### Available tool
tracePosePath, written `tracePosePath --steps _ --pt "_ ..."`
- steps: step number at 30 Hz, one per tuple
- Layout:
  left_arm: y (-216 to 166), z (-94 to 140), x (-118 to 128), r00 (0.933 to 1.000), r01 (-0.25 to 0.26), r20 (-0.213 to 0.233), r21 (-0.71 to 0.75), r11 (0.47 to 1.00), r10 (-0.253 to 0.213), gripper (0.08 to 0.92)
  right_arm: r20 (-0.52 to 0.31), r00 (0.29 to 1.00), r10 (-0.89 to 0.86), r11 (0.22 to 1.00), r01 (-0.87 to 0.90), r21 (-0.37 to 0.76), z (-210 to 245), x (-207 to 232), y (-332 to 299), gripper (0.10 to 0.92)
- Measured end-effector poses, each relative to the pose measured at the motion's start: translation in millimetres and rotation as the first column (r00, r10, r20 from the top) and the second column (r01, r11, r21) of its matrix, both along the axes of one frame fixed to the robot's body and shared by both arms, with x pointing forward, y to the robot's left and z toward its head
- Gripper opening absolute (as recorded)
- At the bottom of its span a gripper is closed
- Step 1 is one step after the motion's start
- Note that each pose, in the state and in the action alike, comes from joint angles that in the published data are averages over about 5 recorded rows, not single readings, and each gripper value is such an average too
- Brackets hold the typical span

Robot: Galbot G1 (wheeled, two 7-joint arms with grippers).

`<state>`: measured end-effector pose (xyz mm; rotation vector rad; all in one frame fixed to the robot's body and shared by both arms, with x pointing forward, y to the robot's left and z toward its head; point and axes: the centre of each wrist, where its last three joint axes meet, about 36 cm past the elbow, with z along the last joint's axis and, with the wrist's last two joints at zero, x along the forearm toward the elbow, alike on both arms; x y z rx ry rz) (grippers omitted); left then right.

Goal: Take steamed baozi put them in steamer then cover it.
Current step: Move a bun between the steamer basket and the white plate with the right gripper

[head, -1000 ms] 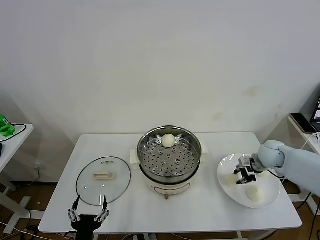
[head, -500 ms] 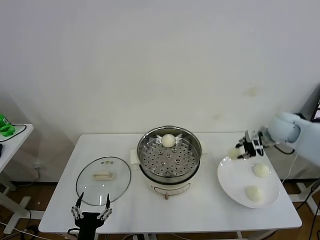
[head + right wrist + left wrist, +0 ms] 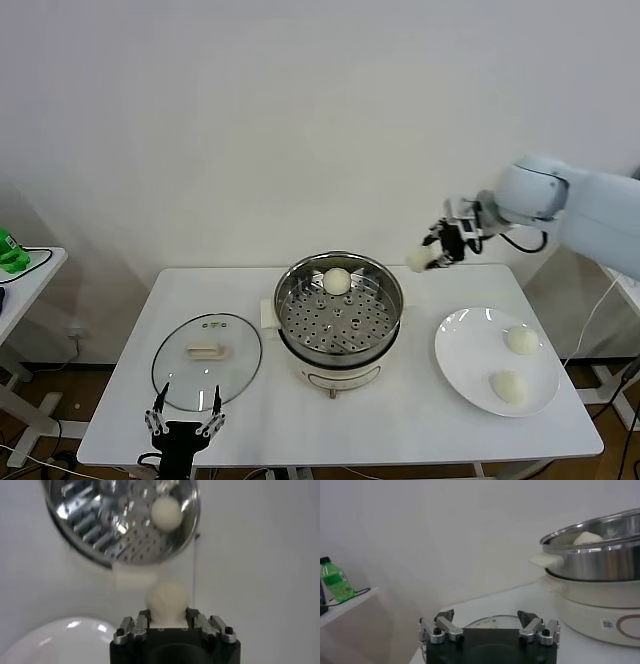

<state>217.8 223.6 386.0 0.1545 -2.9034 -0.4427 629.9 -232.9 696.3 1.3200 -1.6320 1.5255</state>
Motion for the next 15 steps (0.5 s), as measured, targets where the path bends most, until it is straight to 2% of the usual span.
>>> tracePosePath --steps 15 --pt "11.8 -3.6 8.4 0.9999 -0.012 0.004 0.009 1.000 0.012 0.823 -0.126 0.991 0.035 0.999 -0.032 0.023 -34.4 3.1 127.5 0.467"
